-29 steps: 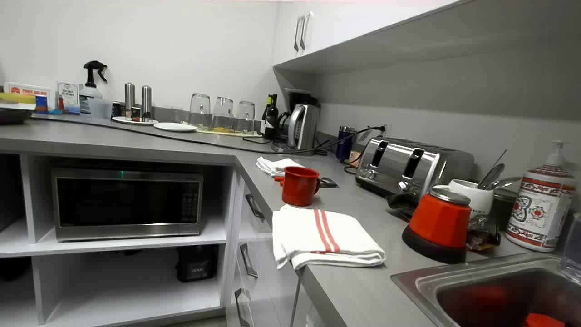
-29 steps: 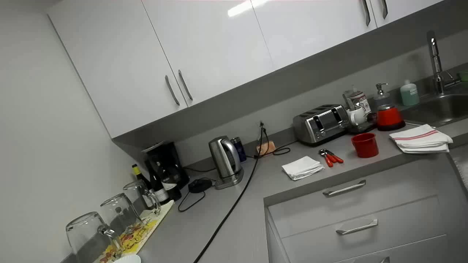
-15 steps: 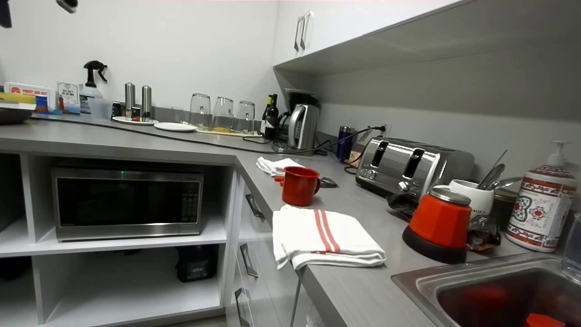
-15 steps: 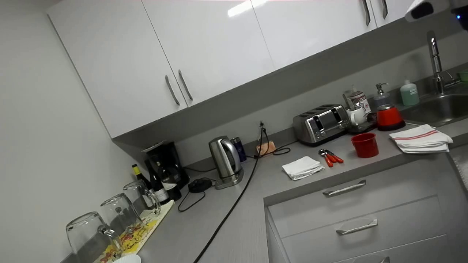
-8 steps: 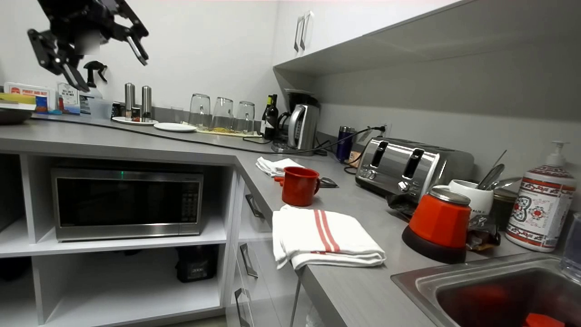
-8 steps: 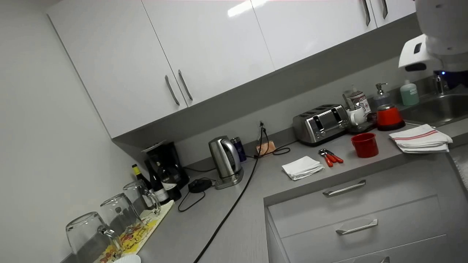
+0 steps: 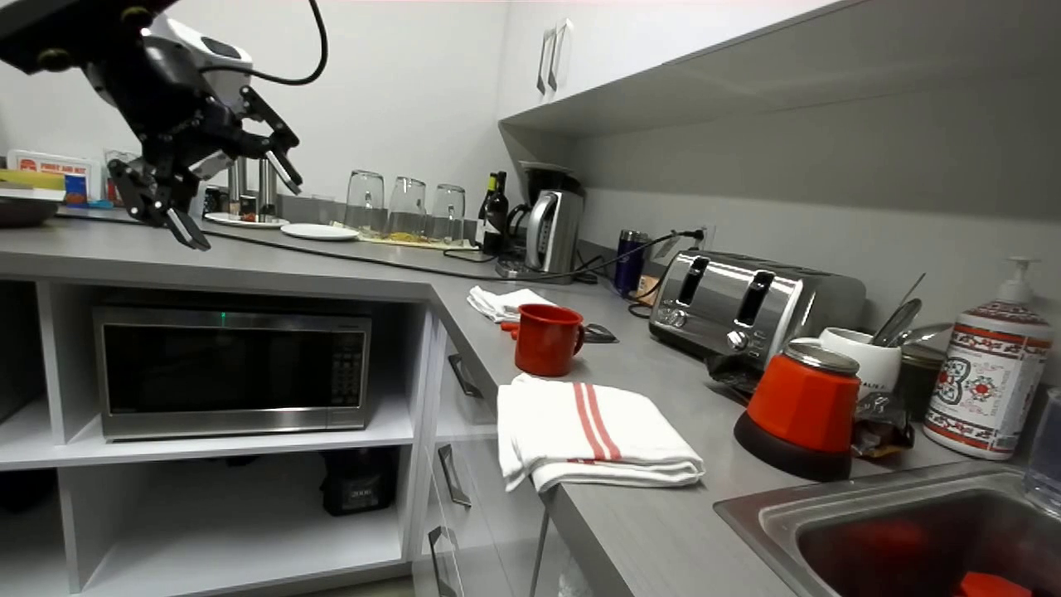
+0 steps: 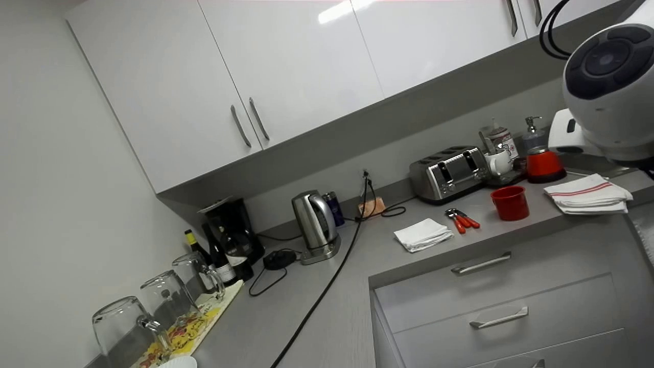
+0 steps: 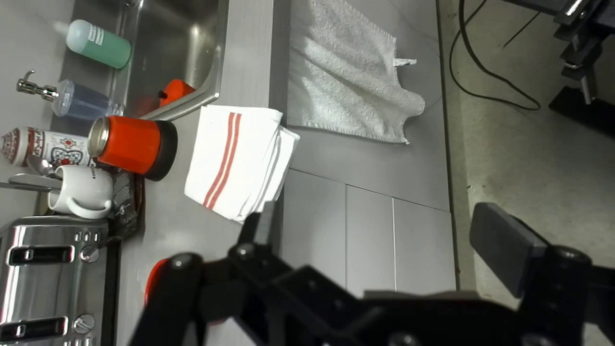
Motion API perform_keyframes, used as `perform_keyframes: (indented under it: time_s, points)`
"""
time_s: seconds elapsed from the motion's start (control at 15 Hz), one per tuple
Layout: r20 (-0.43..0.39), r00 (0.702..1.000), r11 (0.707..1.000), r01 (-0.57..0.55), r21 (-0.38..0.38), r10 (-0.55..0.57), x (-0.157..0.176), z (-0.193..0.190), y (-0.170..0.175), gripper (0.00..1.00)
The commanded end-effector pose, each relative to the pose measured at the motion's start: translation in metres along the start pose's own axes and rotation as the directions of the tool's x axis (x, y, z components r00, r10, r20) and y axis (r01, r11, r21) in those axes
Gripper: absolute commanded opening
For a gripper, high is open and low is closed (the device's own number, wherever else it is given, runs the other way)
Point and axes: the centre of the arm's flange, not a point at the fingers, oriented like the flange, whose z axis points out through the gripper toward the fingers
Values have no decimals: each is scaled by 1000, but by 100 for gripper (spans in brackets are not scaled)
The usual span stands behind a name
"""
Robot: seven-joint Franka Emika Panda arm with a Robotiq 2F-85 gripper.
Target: Open the top most drawer, pick up the towel from the countertop, put it in the drawer and close the drawer.
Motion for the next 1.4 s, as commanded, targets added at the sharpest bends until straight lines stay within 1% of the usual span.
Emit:
perform_keyframes:
  time_s: [0.0, 0.2, 0.27, 0.33, 0.47, 0.6, 0.73, 0.8, 0.93, 1.13, 1.27, 1.33]
  points:
    - [2, 1000, 1000, -1, 0, 1, 1, -1, 1, 100]
    - [8, 1000, 1000, 8, -7, -8, 4, 0, 1, 100]
    - [39, 999, 1000, 29, -10, -28, 16, 9, -5, 100]
    - [41, 998, 998, 50, -24, -49, 23, 16, -9, 100]
    - [26, 995, 993, 98, -65, -97, 42, 32, -15, 100]
    - [18, 991, 980, 136, -146, -134, 61, 47, -19, 100]
    - [9, 984, 956, 175, -235, -178, 82, 60, -24, 100]
    - [10, 979, 938, 198, -285, -204, 94, 67, -27, 100]
    - [14, 969, 902, 234, -363, -246, 116, 78, -36, 100]
    - [11, 957, 866, 269, -422, -291, 144, 95, -52, 100]
    - [-7, 938, 842, 307, -444, -346, 162, 106, -62, 100]
    - [-25, 926, 825, 324, -462, -377, 169, 110, -66, 100]
